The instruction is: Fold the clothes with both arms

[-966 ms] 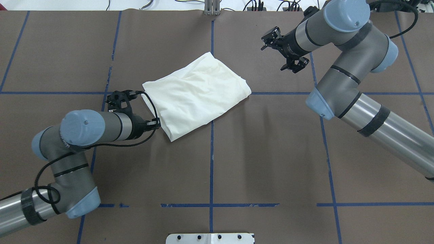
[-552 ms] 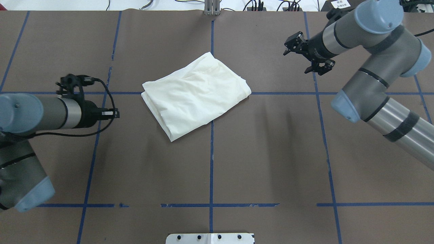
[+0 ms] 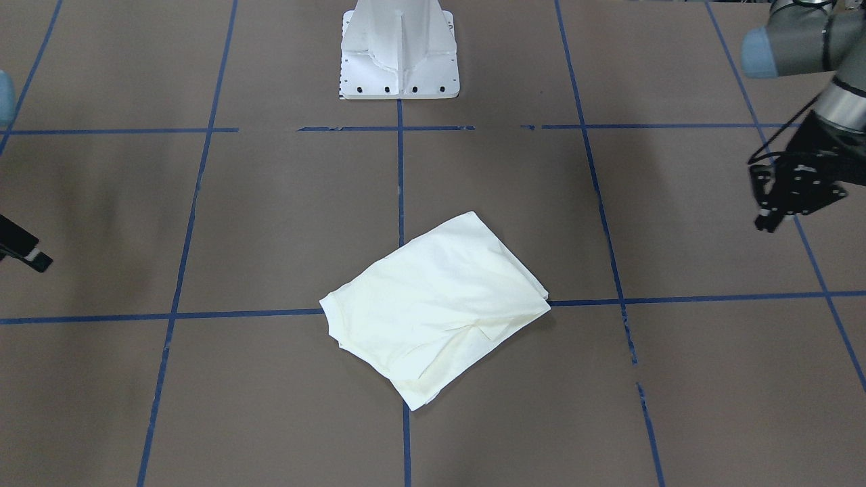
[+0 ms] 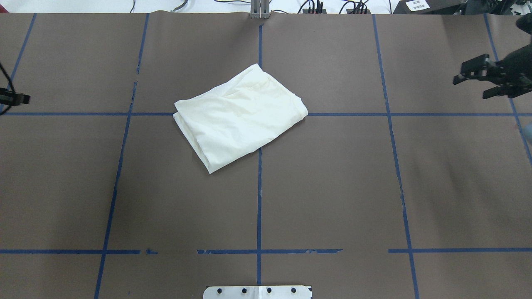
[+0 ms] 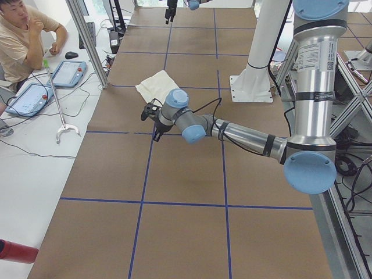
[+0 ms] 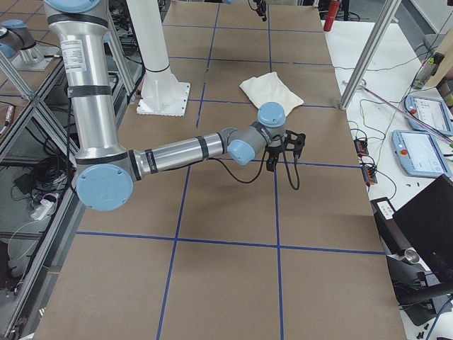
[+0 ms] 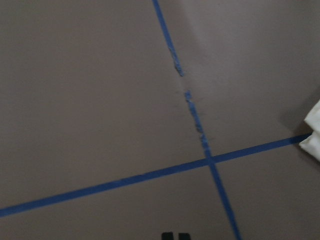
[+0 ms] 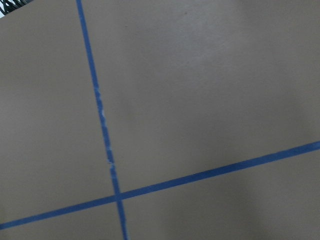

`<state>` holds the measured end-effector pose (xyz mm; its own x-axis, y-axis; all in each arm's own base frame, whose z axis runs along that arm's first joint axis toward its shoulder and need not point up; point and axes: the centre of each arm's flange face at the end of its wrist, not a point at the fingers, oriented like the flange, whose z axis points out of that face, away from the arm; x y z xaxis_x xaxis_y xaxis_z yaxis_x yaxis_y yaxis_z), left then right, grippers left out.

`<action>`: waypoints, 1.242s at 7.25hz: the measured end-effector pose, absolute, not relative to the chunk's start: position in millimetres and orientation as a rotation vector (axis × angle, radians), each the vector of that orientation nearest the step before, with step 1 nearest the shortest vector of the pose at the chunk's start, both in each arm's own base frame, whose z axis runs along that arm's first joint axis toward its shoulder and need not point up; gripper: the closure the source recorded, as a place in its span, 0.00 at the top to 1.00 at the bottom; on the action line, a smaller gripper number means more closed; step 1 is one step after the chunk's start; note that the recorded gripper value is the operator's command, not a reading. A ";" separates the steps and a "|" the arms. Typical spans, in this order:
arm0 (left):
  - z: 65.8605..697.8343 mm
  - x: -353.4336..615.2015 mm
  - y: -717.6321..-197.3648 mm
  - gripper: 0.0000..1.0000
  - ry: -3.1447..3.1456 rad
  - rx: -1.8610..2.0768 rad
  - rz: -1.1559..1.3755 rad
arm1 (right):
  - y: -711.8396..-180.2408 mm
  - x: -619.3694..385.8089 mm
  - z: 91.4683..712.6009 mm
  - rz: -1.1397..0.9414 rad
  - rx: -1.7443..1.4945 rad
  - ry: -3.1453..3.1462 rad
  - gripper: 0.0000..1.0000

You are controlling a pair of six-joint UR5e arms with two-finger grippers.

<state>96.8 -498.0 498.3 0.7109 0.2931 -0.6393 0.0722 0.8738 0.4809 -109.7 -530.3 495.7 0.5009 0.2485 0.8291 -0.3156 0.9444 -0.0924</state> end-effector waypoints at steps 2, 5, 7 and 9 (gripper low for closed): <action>508.8 -4.6 -522.0 1.00 0.687 0.470 0.156 | -507.8 -46.7 544.6 0.229 0.103 -0.916 1.00; 497.5 -71.4 -540.0 1.00 0.681 0.334 0.139 | -486.4 20.1 548.1 0.110 0.083 -0.824 1.00; 538.1 -68.9 -508.4 1.00 0.764 0.217 0.108 | -473.9 36.4 543.8 0.068 0.052 -0.788 1.00; 571.6 -64.2 -487.1 1.00 0.833 0.151 0.088 | -469.6 40.4 548.3 0.072 0.039 -0.751 1.00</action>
<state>-64.2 -487.1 571.6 0.6699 0.1367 -0.7297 -0.0181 0.9856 0.1680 40.4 -469.6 548.3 0.7284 0.0511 0.6832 -0.0789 0.9968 0.0096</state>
